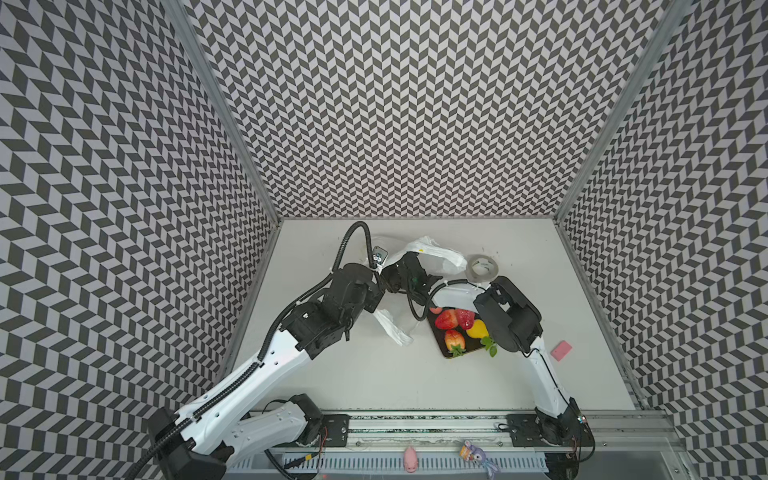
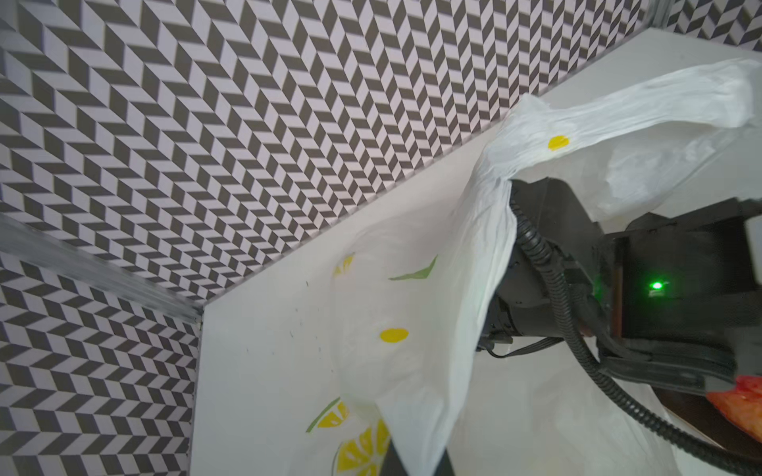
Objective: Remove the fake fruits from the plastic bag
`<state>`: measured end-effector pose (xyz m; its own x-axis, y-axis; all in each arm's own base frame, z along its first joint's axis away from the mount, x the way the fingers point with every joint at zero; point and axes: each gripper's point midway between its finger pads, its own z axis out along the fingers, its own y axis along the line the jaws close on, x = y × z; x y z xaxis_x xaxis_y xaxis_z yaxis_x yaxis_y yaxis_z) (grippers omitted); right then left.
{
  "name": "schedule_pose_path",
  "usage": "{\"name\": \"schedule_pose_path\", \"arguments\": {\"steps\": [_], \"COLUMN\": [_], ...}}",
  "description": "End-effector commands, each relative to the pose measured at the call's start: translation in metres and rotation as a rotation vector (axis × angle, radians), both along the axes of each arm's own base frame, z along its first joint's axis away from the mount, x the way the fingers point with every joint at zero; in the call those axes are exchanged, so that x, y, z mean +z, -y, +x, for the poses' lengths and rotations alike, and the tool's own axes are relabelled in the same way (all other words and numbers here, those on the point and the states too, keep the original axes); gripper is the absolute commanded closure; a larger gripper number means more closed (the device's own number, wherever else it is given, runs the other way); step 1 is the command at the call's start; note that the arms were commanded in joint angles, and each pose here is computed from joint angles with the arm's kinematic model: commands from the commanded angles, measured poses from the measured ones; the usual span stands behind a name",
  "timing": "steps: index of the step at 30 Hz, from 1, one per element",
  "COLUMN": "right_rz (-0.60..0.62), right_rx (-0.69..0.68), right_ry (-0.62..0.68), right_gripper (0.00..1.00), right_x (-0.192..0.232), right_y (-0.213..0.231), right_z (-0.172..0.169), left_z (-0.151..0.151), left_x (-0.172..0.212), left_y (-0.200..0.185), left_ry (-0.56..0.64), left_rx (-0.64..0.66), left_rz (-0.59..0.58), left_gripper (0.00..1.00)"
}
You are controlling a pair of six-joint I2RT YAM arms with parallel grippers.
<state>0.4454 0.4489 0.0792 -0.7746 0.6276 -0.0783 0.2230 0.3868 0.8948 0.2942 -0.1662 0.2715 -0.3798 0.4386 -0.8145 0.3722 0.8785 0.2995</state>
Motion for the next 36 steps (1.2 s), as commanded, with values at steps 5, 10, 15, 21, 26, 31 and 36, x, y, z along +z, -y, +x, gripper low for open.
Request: {"name": "schedule_pose_path", "arguments": {"steps": [5, 10, 15, 21, 26, 31, 36], "right_rz": [-0.061, -0.068, -0.081, -0.184, -0.264, -0.294, -0.308], "right_rx": [0.046, 0.066, 0.147, 0.298, 0.393, 0.445, 0.472], "right_ry": [0.007, 0.03, 0.093, 0.199, 0.244, 0.288, 0.283], "right_gripper": [0.29, 0.28, 0.29, 0.3, 0.31, 0.29, 0.29], "right_x": [-0.005, -0.002, 0.013, 0.018, 0.002, -0.007, -0.019], "right_y": [0.012, 0.017, 0.002, -0.013, -0.022, -0.042, -0.057], "right_z": [-0.023, -0.029, -0.029, -0.048, -0.062, -0.057, -0.058], "left_z": [-0.009, -0.02, -0.008, 0.01, -0.002, -0.014, -0.016], "left_x": [-0.028, -0.028, 0.034, 0.046, 0.029, 0.002, -0.028], "left_y": [-0.027, -0.029, -0.033, -0.043, -0.019, -0.012, -0.01], "left_ry": [-0.168, -0.234, -0.15, -0.222, -0.363, -0.451, -0.506], "left_rx": [0.231, 0.295, 0.335, 0.381, 0.308, 0.339, 0.375], "left_rz": [-0.051, -0.153, -0.334, -0.479, -0.544, -0.647, -0.679], "left_gripper": [0.92, 0.41, 0.21, 0.08, 0.0, 0.0, 0.0]}}
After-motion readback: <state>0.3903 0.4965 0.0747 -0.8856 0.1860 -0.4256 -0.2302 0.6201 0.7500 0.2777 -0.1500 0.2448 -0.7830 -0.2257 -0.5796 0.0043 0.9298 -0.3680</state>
